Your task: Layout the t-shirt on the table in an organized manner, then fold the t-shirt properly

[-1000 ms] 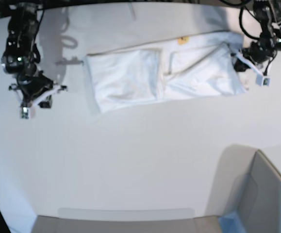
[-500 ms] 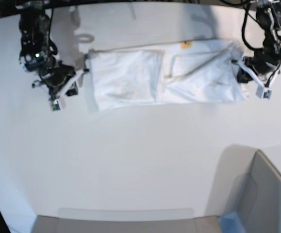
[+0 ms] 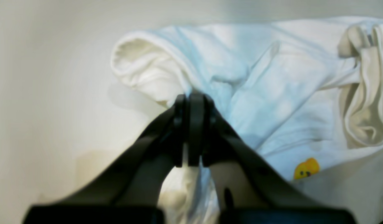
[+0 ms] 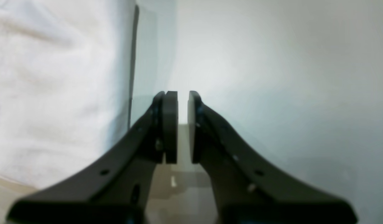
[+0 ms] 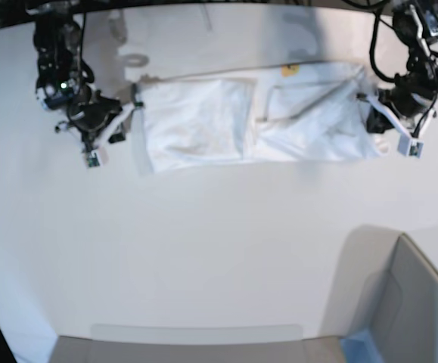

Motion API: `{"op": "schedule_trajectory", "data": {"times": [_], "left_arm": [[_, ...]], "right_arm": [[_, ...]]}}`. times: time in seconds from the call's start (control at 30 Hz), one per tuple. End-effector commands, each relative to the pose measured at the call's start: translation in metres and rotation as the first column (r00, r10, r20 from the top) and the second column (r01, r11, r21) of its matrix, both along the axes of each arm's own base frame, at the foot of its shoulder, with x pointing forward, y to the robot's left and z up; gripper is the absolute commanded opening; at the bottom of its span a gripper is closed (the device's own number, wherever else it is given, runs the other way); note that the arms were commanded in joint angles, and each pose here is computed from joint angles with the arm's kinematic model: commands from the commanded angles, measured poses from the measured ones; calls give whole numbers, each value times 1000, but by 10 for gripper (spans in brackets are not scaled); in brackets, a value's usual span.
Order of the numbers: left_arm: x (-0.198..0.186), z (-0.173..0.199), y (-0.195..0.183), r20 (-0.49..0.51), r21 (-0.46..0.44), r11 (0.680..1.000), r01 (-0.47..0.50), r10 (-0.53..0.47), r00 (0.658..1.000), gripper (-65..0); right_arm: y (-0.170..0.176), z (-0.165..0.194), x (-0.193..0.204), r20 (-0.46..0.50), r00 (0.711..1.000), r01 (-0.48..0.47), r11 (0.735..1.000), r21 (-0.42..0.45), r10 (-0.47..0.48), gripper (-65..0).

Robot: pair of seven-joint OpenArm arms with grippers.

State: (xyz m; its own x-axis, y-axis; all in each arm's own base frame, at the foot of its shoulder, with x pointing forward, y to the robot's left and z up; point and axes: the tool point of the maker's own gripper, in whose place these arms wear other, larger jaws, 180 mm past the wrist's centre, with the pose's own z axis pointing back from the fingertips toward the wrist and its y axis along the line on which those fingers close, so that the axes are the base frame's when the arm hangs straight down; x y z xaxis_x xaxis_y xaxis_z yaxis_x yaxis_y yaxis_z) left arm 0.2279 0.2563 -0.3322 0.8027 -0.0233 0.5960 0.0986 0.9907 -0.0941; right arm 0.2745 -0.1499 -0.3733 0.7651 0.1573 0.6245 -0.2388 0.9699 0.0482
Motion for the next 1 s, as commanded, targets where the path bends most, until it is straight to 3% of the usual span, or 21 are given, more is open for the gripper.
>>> {"op": "schedule_trajectory", "data": {"times": [0.0,0.13,0.23,0.3,0.47,0.97], "left_arm": [[5,8,5,27,14,1000,-2,2,1000,-650],[1,-4,9,-8,-5,1000,-22,22,1000,-650],[1,-4,10,-4,-6,1000,-29,29,1000,-501],[1,-4,13,-1,-17,998,-66,66,998,-444],[4,4,36,16,-59,964,-259,260,966,-440],[0,-2,28,-53,-68,963,-261,258,965,-440]], "right_arm": [[0,11,8,44,999,-4,1000,4,4,-585],[0,11,8,44,999,-4,1000,4,4,-585],[-2,9,6,38,999,-5,1000,0,5,-585],[-2,9,5,36,999,-5,1000,0,5,-585],[-2,8,5,35,999,-4,1000,0,4,-585],[-3,7,5,31,1000,-2,1000,-1,2,-585]]}}
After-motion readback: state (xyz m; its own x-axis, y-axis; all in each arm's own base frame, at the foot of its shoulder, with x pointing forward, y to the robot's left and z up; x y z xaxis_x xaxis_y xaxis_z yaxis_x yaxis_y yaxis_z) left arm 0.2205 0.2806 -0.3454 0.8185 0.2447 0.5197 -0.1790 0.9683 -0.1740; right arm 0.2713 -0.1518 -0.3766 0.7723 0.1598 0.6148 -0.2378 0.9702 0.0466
